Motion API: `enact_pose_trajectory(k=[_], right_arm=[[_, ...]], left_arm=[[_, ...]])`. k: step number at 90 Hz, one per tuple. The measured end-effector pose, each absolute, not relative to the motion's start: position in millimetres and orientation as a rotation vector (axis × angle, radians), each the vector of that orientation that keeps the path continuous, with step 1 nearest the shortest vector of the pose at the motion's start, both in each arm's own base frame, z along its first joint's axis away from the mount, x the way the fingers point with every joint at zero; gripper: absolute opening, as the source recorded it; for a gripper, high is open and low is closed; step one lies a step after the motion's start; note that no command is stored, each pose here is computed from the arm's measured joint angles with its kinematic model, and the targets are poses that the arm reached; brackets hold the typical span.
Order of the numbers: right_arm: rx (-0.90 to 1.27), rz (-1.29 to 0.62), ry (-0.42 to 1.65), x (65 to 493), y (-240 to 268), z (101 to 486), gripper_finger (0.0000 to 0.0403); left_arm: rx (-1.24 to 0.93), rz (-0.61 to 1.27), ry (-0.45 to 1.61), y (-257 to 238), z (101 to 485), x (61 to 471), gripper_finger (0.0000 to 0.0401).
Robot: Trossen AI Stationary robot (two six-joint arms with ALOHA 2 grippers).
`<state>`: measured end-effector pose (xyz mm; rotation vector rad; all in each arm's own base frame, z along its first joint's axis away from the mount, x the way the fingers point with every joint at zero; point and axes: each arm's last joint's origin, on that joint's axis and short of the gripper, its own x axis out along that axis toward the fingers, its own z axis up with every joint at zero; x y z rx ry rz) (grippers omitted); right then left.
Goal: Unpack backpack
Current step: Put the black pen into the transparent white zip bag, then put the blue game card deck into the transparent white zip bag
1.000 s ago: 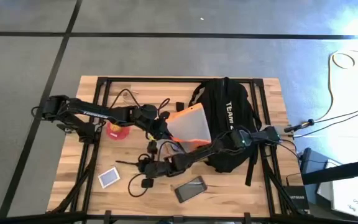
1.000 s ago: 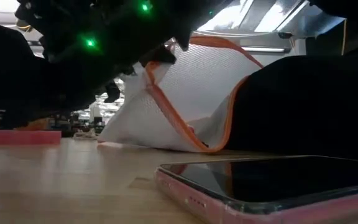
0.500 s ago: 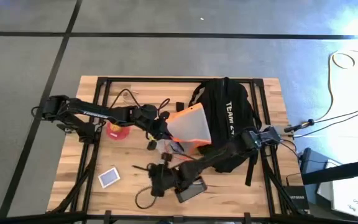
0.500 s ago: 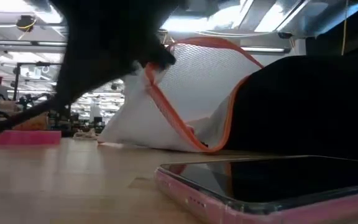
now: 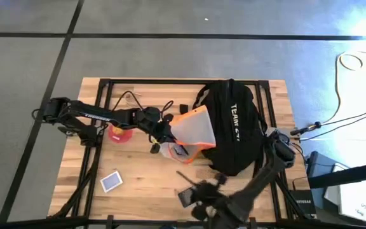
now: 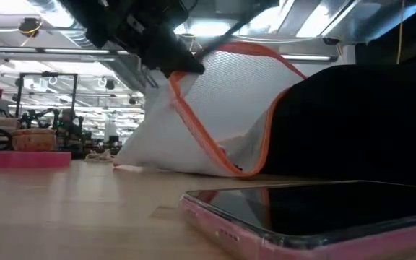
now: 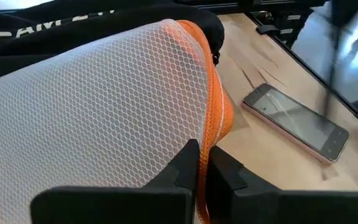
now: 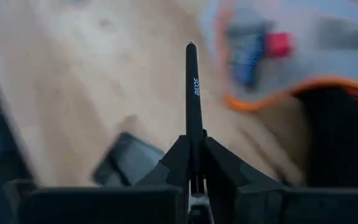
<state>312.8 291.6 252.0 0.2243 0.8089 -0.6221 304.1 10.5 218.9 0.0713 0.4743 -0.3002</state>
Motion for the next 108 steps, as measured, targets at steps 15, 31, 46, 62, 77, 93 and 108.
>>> enact_pose_trajectory(k=[15, 31, 46, 62, 77, 93, 108], right_arm=[[0.251, -0.769, 0.768, 300, 285, 247, 0.0014], [0.277, -0.838, 0.781, 315, 267, 219, 0.0014], [0.265, -0.889, 0.773, 342, 234, 200, 0.0014], [0.228, -0.895, 0.775, 374, 194, 186, 0.0014], [0.276, -0.884, 0.731, 405, 153, 170, 0.0014], [0.292, -0.884, 0.754, 418, 122, 163, 0.0048], [0.269, -0.88, 0.785, 416, 124, 162, 0.0146]], left_arm=[[0.081, -0.301, 0.464, 10, 220, 305, 0.0], [0.079, -0.3, 0.463, 10, 220, 305, 0.0], [0.084, -0.302, 0.462, 10, 220, 305, 0.0], [0.077, -0.301, 0.471, 10, 219, 304, 0.0], [0.076, -0.301, 0.475, 10, 219, 304, 0.0], [0.059, -0.293, 0.495, 11, 217, 303, 0.0], [0.061, -0.303, 0.541, 10, 213, 301, 0.0]])
